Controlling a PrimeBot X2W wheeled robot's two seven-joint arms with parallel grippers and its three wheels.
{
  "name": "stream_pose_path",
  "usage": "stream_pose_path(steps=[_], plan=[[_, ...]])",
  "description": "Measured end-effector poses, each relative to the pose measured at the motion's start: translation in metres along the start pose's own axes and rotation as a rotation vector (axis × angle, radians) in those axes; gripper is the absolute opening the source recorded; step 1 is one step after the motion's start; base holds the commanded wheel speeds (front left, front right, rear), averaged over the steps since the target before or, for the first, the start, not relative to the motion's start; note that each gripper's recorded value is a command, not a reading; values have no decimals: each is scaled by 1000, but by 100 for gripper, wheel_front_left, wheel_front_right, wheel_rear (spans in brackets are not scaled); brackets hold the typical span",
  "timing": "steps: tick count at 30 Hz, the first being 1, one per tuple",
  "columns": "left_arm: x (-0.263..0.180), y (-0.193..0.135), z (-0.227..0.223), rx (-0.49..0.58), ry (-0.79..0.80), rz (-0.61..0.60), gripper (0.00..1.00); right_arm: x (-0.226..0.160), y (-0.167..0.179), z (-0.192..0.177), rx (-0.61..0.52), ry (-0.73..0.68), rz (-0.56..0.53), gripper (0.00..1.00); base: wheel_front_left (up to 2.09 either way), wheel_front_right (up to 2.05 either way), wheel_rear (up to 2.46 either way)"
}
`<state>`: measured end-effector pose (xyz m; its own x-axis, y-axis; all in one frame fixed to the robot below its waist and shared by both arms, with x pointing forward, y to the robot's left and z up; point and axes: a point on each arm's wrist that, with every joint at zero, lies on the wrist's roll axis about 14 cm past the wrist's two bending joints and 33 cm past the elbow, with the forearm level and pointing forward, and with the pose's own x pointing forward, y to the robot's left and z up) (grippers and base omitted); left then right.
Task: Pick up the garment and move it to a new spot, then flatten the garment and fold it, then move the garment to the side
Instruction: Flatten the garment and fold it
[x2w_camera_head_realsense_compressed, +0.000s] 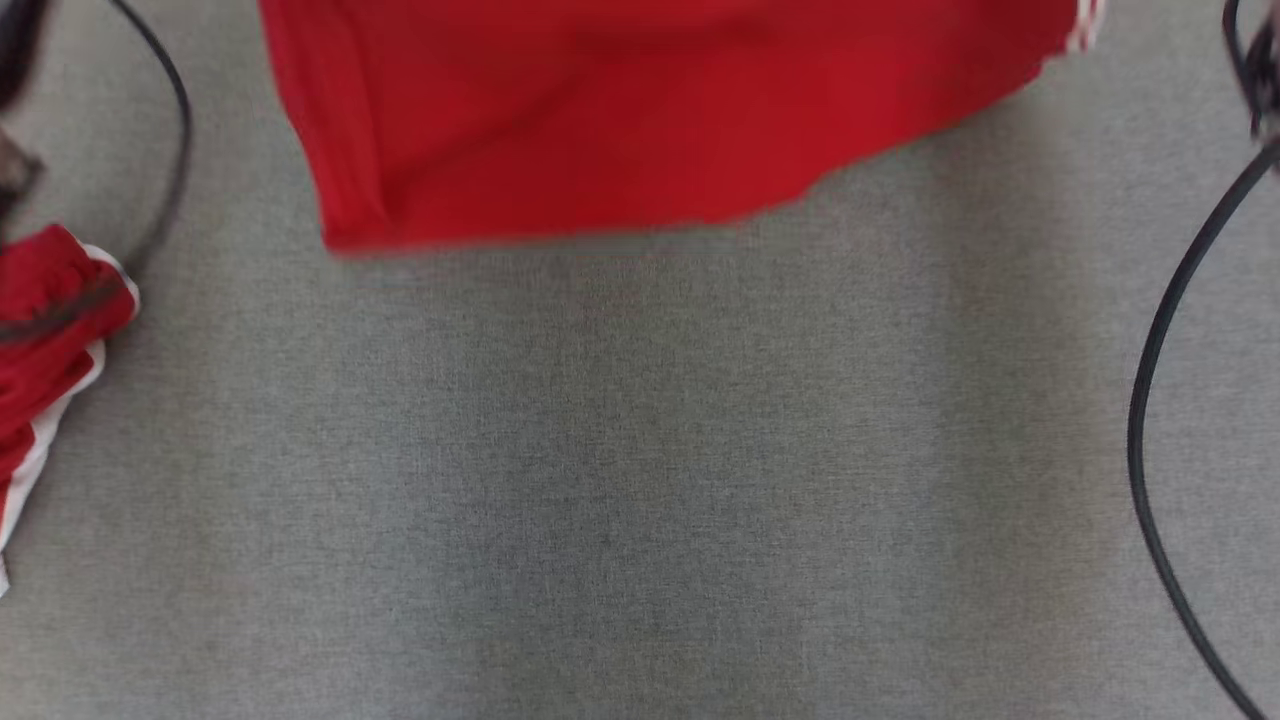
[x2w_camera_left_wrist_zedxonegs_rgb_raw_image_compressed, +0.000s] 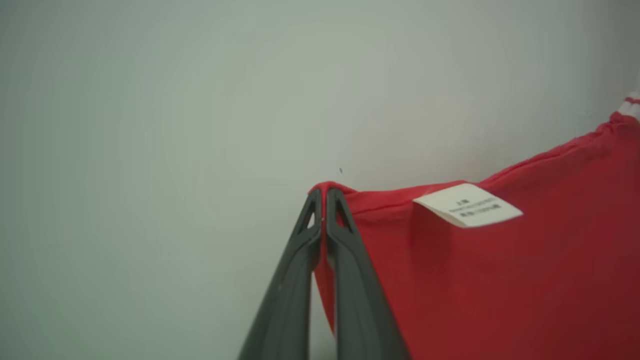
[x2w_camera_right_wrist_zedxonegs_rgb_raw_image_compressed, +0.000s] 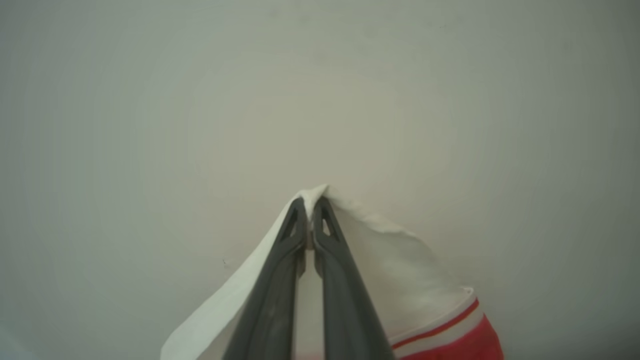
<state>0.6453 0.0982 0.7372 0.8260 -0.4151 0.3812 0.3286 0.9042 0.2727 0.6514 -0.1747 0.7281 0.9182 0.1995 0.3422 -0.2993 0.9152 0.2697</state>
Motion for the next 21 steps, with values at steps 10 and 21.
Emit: stream_pose_path(steps=[10,21], plan=[[49,19,86,78,-174,35,0,35,7,76,-156,-132,-37,0,0,0,0],[65,17,75,93,-215,31,0,51,10,78,-254,-168,-23,0,0,0,0]])
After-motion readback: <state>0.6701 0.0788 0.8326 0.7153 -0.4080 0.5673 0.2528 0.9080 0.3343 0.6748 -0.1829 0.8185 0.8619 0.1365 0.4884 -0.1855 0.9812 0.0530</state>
